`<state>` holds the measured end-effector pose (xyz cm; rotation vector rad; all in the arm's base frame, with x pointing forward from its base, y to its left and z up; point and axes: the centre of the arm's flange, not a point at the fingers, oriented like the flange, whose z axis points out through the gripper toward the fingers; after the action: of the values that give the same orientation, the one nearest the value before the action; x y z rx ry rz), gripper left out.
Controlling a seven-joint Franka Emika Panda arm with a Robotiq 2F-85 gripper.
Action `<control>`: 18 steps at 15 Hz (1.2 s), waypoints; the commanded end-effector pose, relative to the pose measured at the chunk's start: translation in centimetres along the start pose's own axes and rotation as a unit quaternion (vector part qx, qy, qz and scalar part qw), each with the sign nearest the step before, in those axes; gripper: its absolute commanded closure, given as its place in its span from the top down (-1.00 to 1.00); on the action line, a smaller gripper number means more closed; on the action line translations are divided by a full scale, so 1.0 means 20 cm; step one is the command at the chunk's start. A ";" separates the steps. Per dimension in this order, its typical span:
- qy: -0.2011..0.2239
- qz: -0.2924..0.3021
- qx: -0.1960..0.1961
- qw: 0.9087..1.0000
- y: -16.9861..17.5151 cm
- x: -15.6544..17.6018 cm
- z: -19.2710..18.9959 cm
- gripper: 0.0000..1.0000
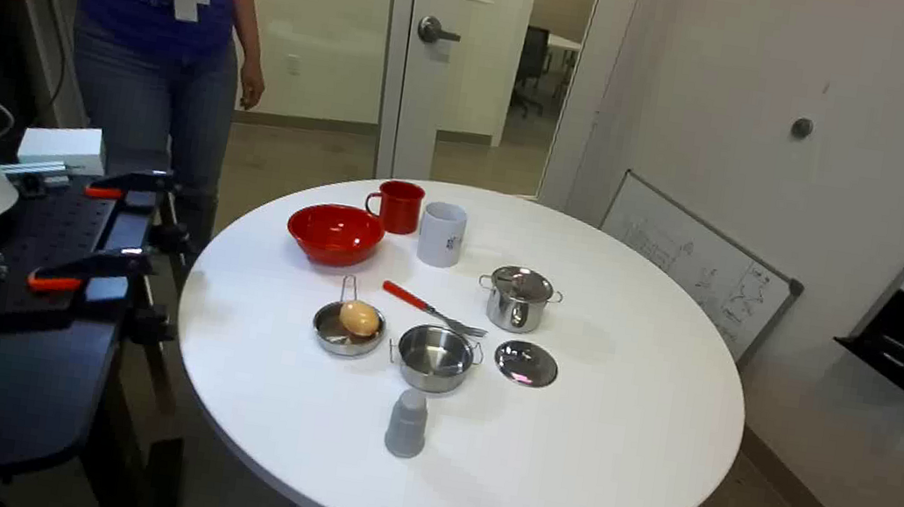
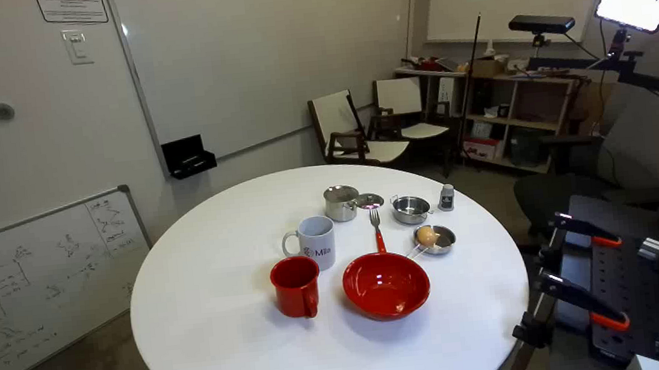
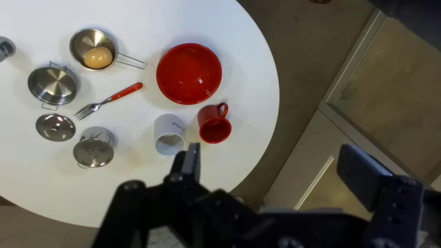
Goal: Move the folk
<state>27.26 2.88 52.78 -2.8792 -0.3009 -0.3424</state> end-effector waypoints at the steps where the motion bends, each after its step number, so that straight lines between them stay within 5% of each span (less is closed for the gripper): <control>1: 0.000 0.000 0.000 1.000 0.00 0.00 0.00 1.00; 11: -0.012 0.018 0.002 1.000 0.02 0.02 0.02 1.00; 18: -0.059 0.139 -0.054 0.987 0.17 0.21 0.45 1.00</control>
<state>30.31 2.23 47.73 -2.9514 -0.0650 -0.1964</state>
